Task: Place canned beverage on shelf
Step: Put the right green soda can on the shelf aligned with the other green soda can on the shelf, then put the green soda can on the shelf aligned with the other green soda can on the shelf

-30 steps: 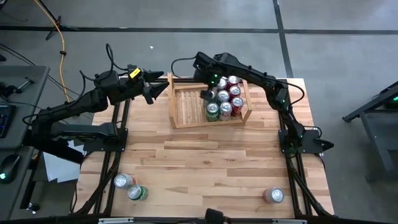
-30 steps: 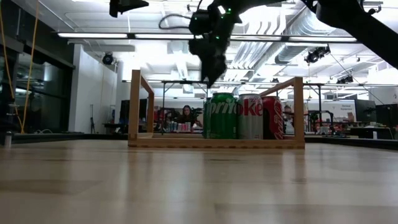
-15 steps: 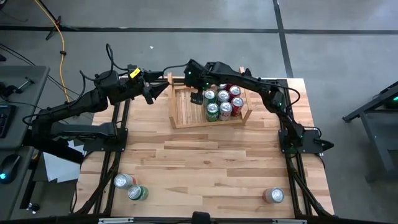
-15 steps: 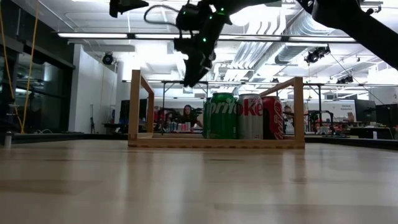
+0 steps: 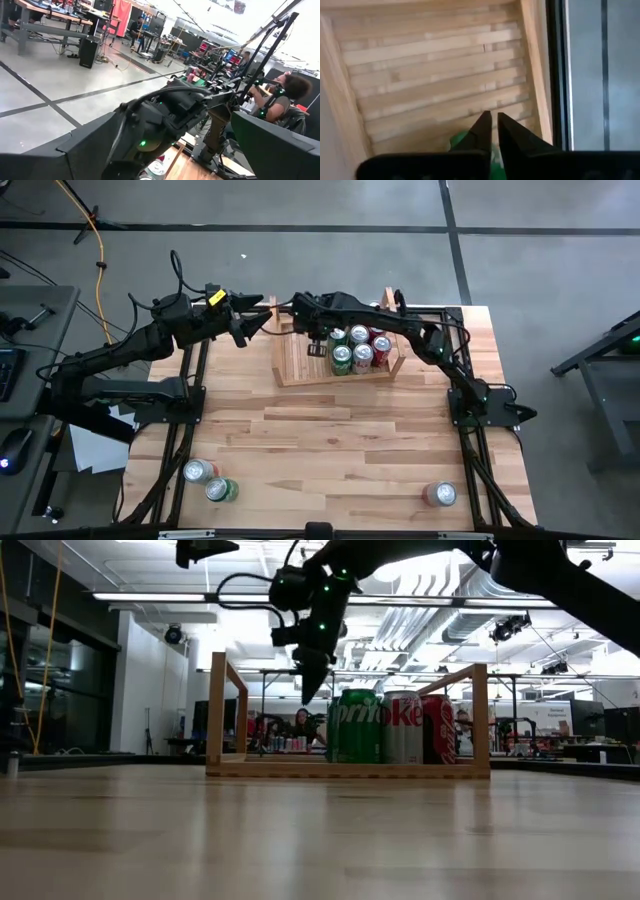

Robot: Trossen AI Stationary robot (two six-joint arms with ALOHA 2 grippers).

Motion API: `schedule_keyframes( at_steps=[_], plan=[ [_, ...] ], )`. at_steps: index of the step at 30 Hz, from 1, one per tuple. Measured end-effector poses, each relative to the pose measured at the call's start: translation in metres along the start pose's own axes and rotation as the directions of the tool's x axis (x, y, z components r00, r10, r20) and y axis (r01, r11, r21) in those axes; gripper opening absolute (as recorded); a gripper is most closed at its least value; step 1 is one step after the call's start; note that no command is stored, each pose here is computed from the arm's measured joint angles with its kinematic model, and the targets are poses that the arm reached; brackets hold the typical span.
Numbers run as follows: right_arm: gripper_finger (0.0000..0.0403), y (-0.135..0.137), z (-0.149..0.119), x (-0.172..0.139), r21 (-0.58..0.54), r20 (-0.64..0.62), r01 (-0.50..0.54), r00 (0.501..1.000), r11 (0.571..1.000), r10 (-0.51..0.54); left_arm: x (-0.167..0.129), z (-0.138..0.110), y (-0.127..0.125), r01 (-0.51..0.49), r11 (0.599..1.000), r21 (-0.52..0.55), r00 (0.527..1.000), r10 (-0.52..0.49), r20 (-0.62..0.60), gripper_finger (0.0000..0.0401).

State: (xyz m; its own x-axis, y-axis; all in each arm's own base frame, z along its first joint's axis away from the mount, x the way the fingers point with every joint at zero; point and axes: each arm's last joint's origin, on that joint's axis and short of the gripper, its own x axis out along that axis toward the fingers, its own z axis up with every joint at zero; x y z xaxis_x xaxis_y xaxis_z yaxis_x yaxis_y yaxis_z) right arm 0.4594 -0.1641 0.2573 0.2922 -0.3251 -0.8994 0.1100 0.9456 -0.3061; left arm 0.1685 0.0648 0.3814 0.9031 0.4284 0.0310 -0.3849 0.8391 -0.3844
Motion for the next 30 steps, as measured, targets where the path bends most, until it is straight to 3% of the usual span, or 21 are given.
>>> schedule_keyframes(
  at_steps=[12,22,26,30],
  plan=[
    [0.0002,0.003,-0.012,0.008,-0.037,-0.14,-0.01,0.99,0.999,0.005,0.0,0.0,0.0,0.0,1.0,-0.017,1.0,0.0,0.0,0.0383],
    [0.0,0.003,-0.015,0.007,-0.045,-0.179,0.016,0.984,0.999,-0.024,0.0,-0.001,0.001,-0.006,1.0,-0.016,1.0,0.006,-0.014,0.0383],
    [0.0,0.002,-0.012,-0.003,-0.012,-0.14,0.021,0.99,1.0,-0.023,0.0,-0.002,0.0,0.008,1.0,-0.016,1.0,-0.009,-0.023,0.0383],
    [0.0,-0.004,-0.009,-0.036,0.018,-0.032,-0.029,0.999,0.999,0.029,-0.003,-0.002,-0.002,0.102,0.995,-0.019,0.993,-0.103,-0.061,0.0383]
  ],
)
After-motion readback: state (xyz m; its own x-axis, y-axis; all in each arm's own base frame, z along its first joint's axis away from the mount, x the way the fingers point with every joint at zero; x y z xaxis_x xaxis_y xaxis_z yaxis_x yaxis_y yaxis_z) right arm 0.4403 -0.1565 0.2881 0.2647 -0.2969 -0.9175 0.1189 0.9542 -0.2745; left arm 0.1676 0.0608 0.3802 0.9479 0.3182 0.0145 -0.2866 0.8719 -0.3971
